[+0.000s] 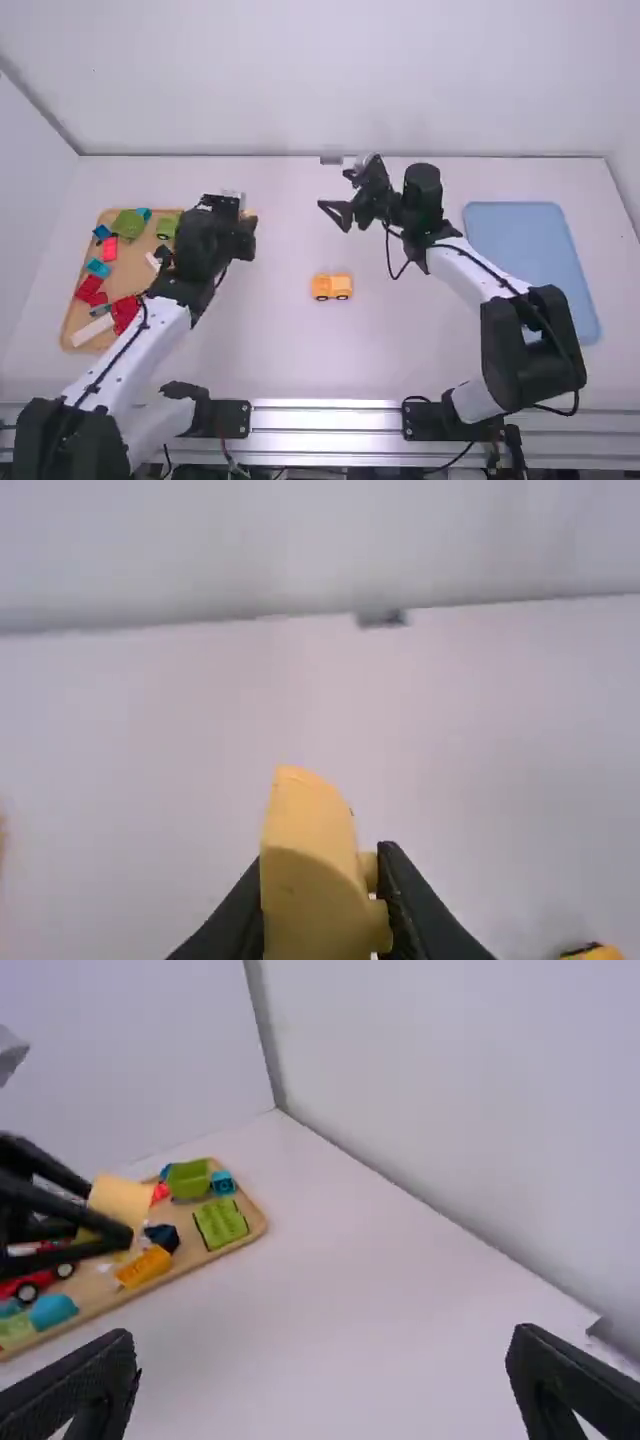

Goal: Assemble lego blocks to make yellow taxi

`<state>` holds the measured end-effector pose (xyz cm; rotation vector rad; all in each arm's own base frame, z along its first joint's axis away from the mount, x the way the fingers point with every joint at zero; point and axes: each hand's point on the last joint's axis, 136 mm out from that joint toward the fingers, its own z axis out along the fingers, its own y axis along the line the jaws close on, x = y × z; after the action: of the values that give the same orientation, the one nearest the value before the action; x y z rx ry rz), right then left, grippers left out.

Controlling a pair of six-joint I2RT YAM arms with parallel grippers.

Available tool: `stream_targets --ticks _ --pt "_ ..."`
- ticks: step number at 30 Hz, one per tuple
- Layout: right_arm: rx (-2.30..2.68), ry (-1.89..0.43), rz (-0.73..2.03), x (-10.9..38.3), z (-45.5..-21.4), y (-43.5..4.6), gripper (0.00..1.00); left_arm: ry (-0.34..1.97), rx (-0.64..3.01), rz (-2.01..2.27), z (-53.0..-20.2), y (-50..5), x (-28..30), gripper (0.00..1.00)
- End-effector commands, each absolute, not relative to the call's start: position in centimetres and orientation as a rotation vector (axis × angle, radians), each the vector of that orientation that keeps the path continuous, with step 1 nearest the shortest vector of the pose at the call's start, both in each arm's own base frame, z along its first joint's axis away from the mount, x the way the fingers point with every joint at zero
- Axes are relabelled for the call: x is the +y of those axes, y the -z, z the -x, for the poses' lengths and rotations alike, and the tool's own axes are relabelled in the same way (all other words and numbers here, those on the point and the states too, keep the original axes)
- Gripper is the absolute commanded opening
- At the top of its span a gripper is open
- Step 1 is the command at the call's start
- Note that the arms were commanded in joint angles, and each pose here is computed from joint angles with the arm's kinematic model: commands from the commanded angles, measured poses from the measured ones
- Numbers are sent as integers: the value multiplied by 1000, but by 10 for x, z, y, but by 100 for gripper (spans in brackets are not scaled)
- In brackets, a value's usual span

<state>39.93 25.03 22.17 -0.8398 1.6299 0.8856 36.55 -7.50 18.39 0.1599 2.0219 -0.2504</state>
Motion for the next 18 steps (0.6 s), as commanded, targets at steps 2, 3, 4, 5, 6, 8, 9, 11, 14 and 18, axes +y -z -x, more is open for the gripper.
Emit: stream_targets --ticks 2,3,4,5,6,8,9,11,14,18 --pt "1742 -1032 729 254 -403 -198 98 339 1915 -406 -354 -188 -110 3" --pt "1743 -1093 735 257 -401 -194 98 358 1889 -420 -353 -189 -115 5" --pt "1744 -1165 748 259 -399 -191 98 373 1873 -428 -352 -190 -117 5" --pt "1745 -1197 756 259 -398 -190 98 378 1867 -435 -352 -189 -118 6" --pt "1748 -1261 768 262 -396 -190 98 393 1857 -444 -351 -190 -120 5" --pt "1749 -1376 792 265 -394 -190 98 422 1844 -467 -351 -190 -126 4" --pt "1742 -1414 811 266 -392 -191 98 428 1840 -476 -351 -189 -128 2" --pt "1704 -1538 894 272 -384 -193 98 408 1831 -527 -351 -186 -133 2" --pt "1658 -1623 967 272 -379 -197 100 382 1821 -619 -349 -179 -144 2" --pt "1636 -1710 1013 269 -371 -201 89 335 1784 -769 -343 -169 -160 2"
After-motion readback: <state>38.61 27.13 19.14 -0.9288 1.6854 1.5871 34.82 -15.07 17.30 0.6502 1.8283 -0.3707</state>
